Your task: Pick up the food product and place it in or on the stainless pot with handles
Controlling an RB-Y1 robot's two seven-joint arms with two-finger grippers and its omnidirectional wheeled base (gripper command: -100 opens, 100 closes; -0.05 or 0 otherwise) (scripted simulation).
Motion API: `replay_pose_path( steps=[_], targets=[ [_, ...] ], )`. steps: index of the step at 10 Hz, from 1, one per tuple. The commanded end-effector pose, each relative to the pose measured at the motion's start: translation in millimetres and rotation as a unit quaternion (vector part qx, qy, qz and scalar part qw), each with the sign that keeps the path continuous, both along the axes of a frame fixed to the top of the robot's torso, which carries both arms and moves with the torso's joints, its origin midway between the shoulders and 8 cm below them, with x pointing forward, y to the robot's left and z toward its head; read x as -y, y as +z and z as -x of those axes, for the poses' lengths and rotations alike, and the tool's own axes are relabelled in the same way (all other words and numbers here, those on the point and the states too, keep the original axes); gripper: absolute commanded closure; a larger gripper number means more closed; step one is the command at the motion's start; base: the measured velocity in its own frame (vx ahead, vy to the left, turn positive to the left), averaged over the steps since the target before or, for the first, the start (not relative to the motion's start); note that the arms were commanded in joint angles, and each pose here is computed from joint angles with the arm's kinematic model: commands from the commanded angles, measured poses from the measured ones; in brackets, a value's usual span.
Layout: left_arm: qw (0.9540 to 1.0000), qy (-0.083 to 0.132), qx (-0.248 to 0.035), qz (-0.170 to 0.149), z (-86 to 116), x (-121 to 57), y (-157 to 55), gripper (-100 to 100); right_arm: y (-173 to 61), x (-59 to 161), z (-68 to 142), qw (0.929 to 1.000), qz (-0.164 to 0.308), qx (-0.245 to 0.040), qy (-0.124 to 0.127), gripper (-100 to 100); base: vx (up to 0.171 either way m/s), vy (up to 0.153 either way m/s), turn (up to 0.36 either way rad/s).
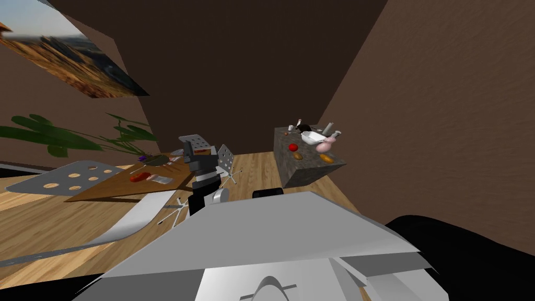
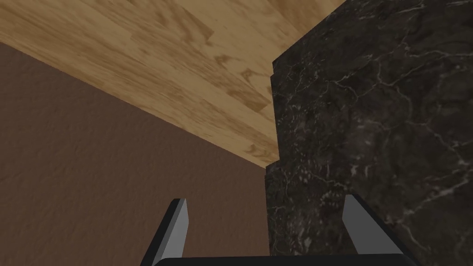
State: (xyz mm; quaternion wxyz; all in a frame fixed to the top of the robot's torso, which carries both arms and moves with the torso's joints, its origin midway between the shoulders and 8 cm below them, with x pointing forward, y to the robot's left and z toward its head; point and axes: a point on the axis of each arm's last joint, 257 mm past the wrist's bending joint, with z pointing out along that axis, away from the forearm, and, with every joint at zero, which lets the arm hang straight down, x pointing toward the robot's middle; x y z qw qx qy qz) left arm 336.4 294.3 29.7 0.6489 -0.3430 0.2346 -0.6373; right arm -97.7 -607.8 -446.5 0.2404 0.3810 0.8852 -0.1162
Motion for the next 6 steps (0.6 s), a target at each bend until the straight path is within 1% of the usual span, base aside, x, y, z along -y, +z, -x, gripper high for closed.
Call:
replay_pose_path(
  steps=[1, 3, 4, 6],
  targets=[
    [1.0, 0.0, 0.0, 0.0, 0.0, 0.0, 0.0, 0, 1.5, 8.8, 20.8, 0.9993, 0.01, -0.035, 0.004, -100, 0.007, 0.081, 0.078],
    [1.0, 0.0, 0.0, 0.0, 0.0, 0.0, 0.0, 0, 9.6, 25.0, 61.2, 0.995, 0.026, -0.096, 0.012, -100, 0.002, 0.138, 0.157],
    [1.0, 0.0, 0.0, 0.0, 0.0, 0.0, 0.0, 0, 15.5, 33.5, 82.1, 0.9912, 0.035, -0.127, 0.015, -100, 0.019, 0.15, 0.125],
    [1.0, 0.0, 0.0, 0.0, 0.0, 0.0, 0.0, 0, 31.2, 50.3, 124.0, 0.9807, 0.051, -0.188, 0.021, -100, 0.003, 0.15, 0.221]
  ],
)
